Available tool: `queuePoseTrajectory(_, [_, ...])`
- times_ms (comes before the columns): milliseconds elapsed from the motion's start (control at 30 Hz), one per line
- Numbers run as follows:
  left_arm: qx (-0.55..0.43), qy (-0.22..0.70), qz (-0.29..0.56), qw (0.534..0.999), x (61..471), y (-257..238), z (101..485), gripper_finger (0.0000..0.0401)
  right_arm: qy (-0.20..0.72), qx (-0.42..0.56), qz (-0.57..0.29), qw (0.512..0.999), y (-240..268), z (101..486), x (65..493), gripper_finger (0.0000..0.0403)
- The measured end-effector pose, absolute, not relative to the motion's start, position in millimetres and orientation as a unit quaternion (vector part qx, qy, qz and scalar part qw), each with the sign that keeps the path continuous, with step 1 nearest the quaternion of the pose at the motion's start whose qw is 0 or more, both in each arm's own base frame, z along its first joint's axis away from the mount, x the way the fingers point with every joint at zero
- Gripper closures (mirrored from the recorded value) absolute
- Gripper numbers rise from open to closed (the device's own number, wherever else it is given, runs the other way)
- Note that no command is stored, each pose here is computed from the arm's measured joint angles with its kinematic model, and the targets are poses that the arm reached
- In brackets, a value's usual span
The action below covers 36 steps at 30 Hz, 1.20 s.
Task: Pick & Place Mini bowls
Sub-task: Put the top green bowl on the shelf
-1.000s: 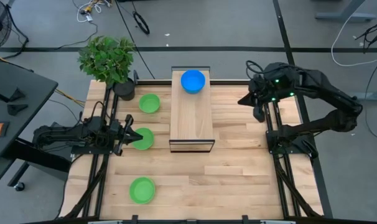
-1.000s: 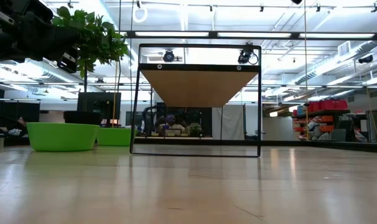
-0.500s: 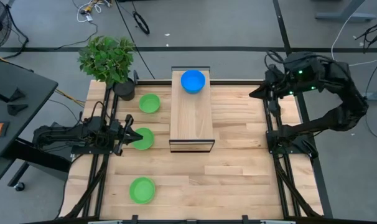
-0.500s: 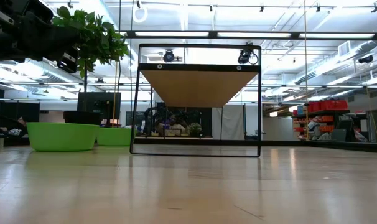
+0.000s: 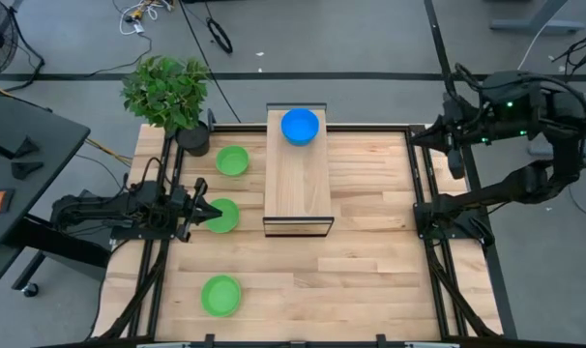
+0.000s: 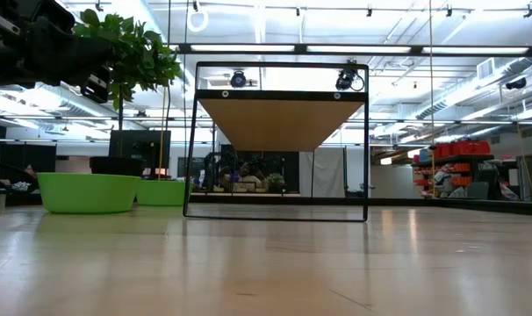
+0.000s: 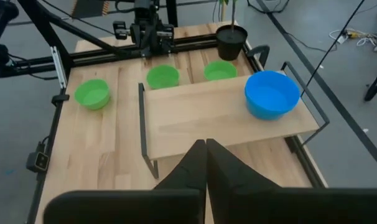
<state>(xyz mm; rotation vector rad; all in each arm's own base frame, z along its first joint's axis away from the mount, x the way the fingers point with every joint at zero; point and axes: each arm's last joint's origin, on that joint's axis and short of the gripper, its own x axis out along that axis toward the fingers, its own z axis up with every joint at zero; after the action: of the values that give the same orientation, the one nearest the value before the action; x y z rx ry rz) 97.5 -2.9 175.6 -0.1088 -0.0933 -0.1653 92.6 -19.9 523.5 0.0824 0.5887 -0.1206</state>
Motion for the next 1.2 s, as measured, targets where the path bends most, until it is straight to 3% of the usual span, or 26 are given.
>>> queuePoseTrajectory(400, [-0.054, -0.046, -0.083, 0.994, 97.6, -2.9, 175.5, 0.0371, 0.301, 0.019, -0.107, 0.947, -20.9, 523.2, 84.2, 0.0396])
queuePoseTrajectory(1200, [-0.054, -0.046, -0.083, 0.994, 97.6, -2.9, 175.5, 0.0371, 0.233, 0.012, -0.112, 0.966, -13.1, 532.3, 52.9, 0.0396])
